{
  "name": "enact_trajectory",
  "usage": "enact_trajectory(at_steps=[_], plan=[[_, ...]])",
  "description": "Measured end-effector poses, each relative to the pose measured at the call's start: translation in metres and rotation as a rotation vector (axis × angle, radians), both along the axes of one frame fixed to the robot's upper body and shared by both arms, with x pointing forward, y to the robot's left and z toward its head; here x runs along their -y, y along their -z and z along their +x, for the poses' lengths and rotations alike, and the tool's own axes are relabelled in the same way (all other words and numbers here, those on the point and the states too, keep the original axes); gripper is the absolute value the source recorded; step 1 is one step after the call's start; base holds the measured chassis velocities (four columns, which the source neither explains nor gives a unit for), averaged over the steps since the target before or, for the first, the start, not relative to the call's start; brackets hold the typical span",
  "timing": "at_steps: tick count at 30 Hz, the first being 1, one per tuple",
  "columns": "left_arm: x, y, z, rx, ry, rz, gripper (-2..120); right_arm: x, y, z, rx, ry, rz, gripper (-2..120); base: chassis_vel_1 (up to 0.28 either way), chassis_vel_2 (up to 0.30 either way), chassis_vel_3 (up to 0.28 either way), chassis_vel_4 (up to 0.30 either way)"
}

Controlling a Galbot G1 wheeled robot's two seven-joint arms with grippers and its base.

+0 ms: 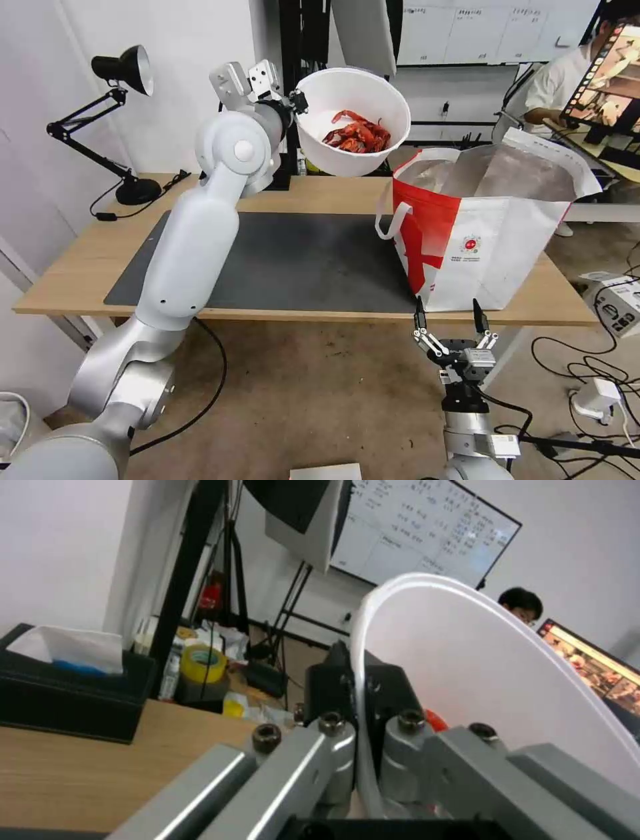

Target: Pick up the trash from the table and place it into the takeout bag.

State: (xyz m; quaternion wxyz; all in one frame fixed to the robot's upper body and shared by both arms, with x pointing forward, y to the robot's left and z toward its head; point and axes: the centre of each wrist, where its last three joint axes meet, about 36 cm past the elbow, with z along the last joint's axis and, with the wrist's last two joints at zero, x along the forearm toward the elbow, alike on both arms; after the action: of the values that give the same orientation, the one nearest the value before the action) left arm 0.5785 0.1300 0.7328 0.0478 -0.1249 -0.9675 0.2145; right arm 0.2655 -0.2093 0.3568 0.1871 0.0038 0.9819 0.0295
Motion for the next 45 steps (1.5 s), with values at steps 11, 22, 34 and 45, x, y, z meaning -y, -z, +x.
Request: enact_trajectory(at_steps=[11,22,34,45], plan=[[0.034,-0.006,0.002,0.013,0.045,0.004,0,-0.002,-0.002,-0.003,0.005,0.009,0.011,100,0.003,-0.002,0.0,-0.02],[0.037,-0.007,0.003,0.014,0.05,0.0,0,-0.003,-0.003,-0.002,0.008,0.008,0.011,100,0.0,0.0,0.0,0.0],[0.053,-0.005,0.001,0.022,0.082,-0.006,0,-0.002,-0.004,-0.002,0.009,0.009,0.011,100,0.0,0.0,0.0,0.0],[0.07,-0.014,-0.001,0.043,0.119,-0.009,0,-0.002,-0.005,-0.002,0.01,0.012,0.01,100,0.0,0.0,0.0,0.0]])
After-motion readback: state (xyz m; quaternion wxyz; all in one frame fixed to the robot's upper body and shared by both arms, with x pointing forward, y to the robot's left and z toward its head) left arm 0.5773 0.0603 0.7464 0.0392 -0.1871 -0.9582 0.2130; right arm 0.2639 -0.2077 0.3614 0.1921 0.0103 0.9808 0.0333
